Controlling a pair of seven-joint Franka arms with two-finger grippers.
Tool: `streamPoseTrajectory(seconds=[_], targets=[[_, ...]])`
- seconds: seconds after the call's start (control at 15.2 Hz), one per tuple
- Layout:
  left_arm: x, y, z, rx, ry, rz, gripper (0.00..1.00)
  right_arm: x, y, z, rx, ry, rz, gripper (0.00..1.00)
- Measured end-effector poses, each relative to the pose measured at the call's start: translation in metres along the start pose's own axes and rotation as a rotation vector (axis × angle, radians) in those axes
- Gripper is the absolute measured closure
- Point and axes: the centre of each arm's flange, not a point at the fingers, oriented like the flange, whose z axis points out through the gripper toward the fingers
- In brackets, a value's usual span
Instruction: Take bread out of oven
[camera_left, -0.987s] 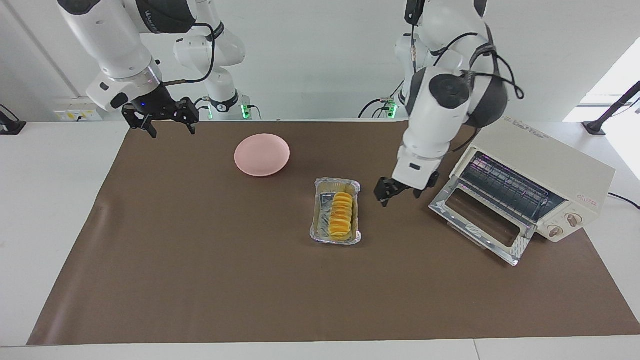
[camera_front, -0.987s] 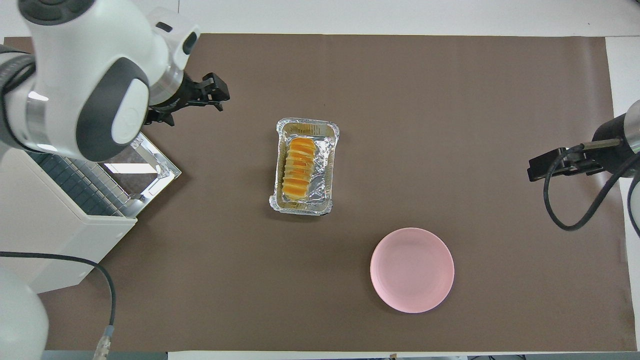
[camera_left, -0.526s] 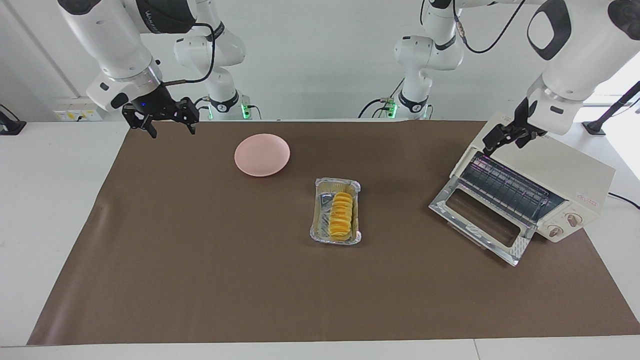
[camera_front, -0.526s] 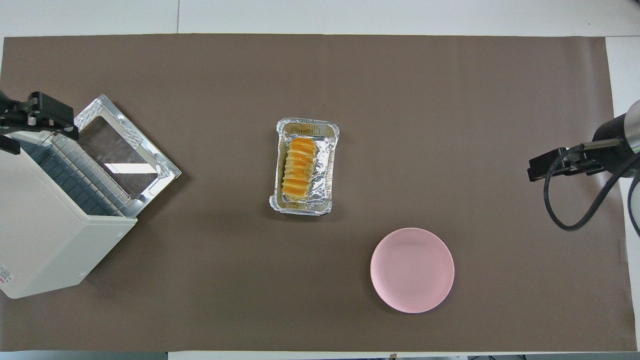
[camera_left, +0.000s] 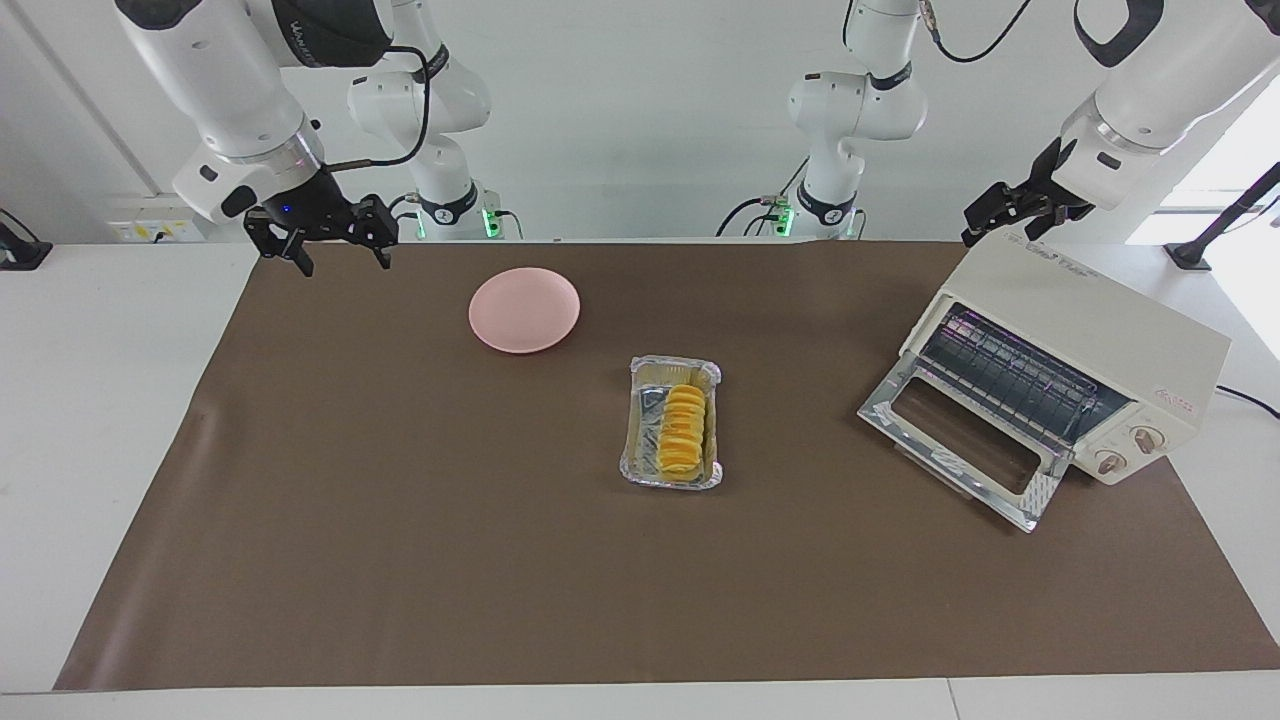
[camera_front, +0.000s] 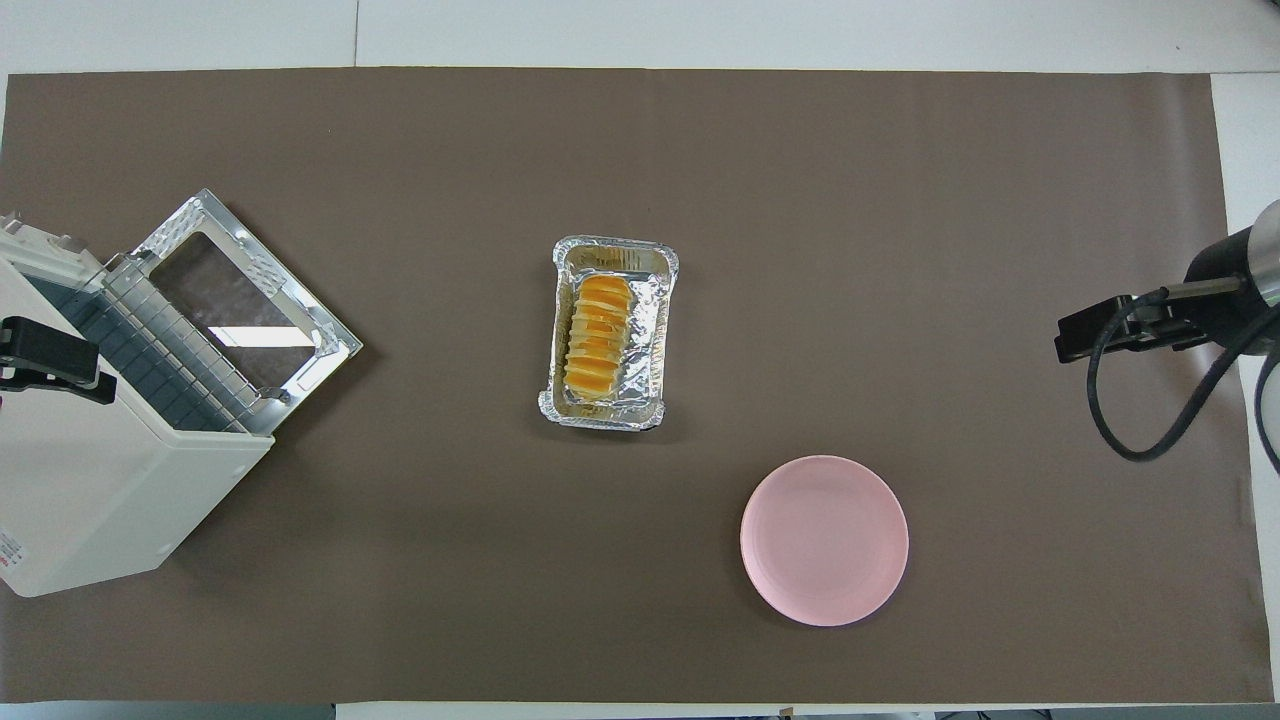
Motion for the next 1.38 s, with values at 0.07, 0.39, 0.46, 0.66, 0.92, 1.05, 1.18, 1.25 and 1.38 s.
streamPoseTrajectory(seconds=[0.07,0.39,0.46,0.66,0.92,1.05,1.18,1.25,1.38], targets=[[-0.001,-0.002,0.002,0.0,-0.004,0.002,0.0,0.0,0.0,0.0,0.0,0.0,0.0,0.0],[0.003,0.002,-0.001,0.007,0.043,0.02,0.0,0.0,0.0,0.0,0.0,0.0,0.0,0.0],[0.003,0.004,-0.001,0.015,0.045,0.026,0.0,0.0,0.0,0.0,0.0,0.0,0.0,0.0],[0.005,0.015,0.002,0.041,0.039,0.044,0.0,0.0,0.0,0.0,0.0,0.0,0.0,0.0],[0.008,0.014,0.008,0.045,0.027,0.04,0.0,0.0,-0.001,0.0,0.0,-0.003,-0.009,0.0],[0.008,0.013,0.009,0.045,0.025,0.041,0.0,0.0,-0.005,0.0,-0.001,-0.002,-0.08,0.0],[0.008,0.015,0.009,0.046,0.023,0.047,0.0,0.001,-0.016,0.0,-0.003,0.004,-0.149,0.0],[0.008,0.017,0.009,0.047,0.025,0.049,0.0,0.003,-0.022,0.001,-0.004,0.019,-0.179,0.0],[0.009,0.018,0.009,0.047,0.027,0.051,0.0,0.008,-0.042,0.012,-0.005,0.066,-0.219,0.0]])
